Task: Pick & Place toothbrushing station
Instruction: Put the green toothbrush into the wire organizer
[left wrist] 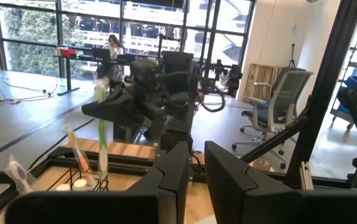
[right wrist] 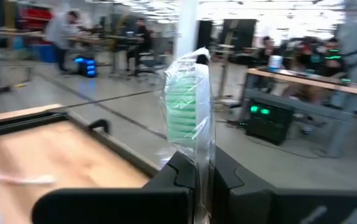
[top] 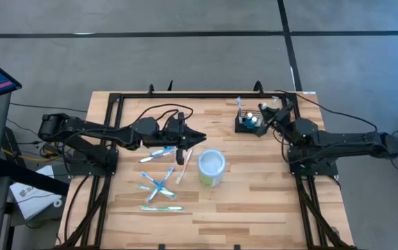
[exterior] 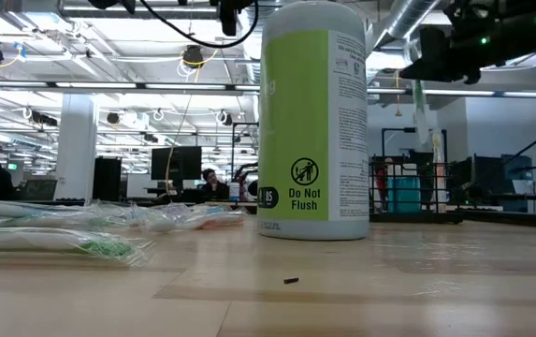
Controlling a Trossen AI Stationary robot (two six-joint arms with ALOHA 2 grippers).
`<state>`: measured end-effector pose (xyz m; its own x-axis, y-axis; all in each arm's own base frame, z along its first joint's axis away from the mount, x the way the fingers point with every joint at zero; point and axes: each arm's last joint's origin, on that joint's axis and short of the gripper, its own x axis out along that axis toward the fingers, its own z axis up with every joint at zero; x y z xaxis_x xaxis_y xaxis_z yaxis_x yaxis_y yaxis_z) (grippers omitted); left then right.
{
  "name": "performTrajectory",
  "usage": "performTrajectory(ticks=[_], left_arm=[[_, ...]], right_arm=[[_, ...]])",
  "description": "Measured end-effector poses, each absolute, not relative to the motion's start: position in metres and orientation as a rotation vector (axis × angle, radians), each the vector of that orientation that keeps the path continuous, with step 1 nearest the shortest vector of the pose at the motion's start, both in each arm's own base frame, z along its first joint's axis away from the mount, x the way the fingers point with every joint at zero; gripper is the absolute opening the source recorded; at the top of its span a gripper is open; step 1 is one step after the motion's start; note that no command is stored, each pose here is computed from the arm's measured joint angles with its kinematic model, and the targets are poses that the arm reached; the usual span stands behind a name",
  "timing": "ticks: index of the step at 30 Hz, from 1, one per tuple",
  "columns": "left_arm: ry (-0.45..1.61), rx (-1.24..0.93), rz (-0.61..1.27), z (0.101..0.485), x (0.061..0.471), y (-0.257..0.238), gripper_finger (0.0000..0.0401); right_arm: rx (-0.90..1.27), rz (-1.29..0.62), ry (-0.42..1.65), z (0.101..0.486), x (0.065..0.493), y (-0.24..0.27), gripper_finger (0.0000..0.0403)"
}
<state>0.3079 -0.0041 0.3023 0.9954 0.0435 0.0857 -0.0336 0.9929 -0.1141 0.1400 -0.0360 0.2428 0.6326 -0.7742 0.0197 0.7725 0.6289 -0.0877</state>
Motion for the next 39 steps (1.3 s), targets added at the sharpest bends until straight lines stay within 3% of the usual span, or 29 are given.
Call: performTrajectory(ticks=[16, 39], left_arm=[[-0.087, -0.113, 0.039, 0.302, 0.308, -0.004, 0.0048], [-0.086, -0.115, 0.039, 0.302, 0.308, -0.004, 0.0048]], right_arm=[[-0.062, -1.06, 0.088, 0.236, 0.118, -0.052, 0.0001], [0.01, -1.153, 0.109, 0.23, 0.113, -0.066, 0.0001]])
